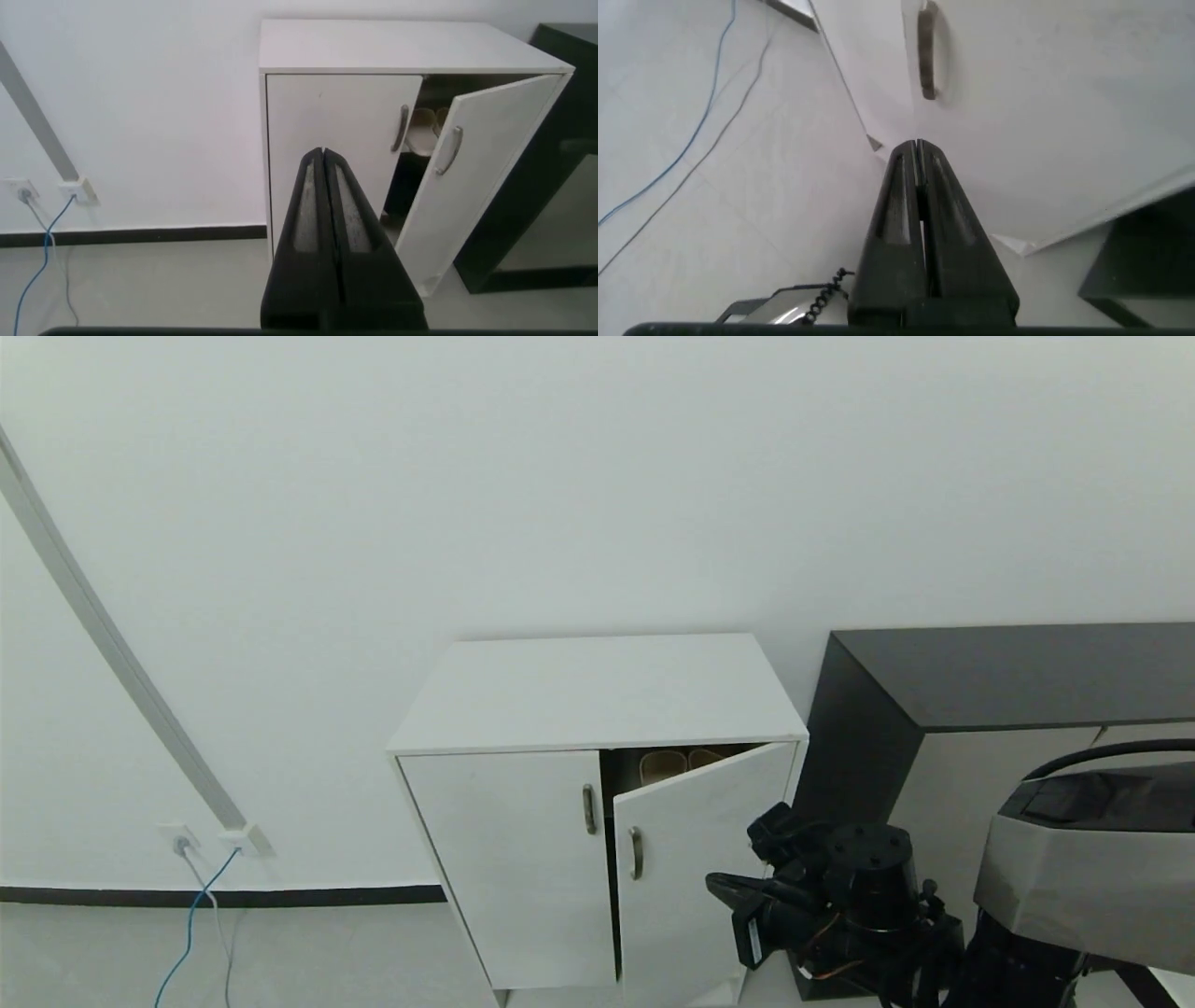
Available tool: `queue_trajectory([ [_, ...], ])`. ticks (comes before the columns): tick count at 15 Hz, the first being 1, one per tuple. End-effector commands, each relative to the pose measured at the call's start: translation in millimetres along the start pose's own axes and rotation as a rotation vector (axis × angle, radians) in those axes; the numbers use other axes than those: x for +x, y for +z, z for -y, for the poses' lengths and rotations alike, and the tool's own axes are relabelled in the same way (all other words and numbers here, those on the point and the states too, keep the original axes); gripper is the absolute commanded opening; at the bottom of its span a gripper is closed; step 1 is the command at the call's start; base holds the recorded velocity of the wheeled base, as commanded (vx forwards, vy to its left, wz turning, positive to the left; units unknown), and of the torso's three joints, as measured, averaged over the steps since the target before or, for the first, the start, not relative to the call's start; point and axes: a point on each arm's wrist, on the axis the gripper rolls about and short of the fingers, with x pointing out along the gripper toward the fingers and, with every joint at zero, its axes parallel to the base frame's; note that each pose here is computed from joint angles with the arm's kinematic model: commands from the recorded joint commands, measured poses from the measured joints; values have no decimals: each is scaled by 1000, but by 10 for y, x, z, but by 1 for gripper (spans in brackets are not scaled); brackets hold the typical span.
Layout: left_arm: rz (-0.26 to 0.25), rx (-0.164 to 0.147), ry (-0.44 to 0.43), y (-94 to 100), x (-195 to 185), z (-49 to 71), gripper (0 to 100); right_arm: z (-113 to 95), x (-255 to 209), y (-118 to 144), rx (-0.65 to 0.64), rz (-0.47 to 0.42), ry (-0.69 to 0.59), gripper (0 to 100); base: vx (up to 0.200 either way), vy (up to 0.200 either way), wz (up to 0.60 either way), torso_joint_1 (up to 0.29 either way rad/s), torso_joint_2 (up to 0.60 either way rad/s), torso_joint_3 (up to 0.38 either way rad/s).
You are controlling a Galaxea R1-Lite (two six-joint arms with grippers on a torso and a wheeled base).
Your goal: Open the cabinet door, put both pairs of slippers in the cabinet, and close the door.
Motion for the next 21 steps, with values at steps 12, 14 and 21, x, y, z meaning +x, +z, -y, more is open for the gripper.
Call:
queue_trajectory([
  [12, -1, -2, 2, 0, 1, -1, 0, 39, 215, -81, 1, -3, -6, 0, 33, 0, 0, 2, 0, 1],
  [14, -1, -3, 2, 0, 1, -1, 0, 68, 277, -99, 3, 0, -13, 0, 0, 0, 0, 0, 0, 0],
  [21, 0, -3, 2, 2, 1, -1, 0, 176, 444, -121, 10, 16, -35, 0, 0, 0, 0, 0, 0, 0],
])
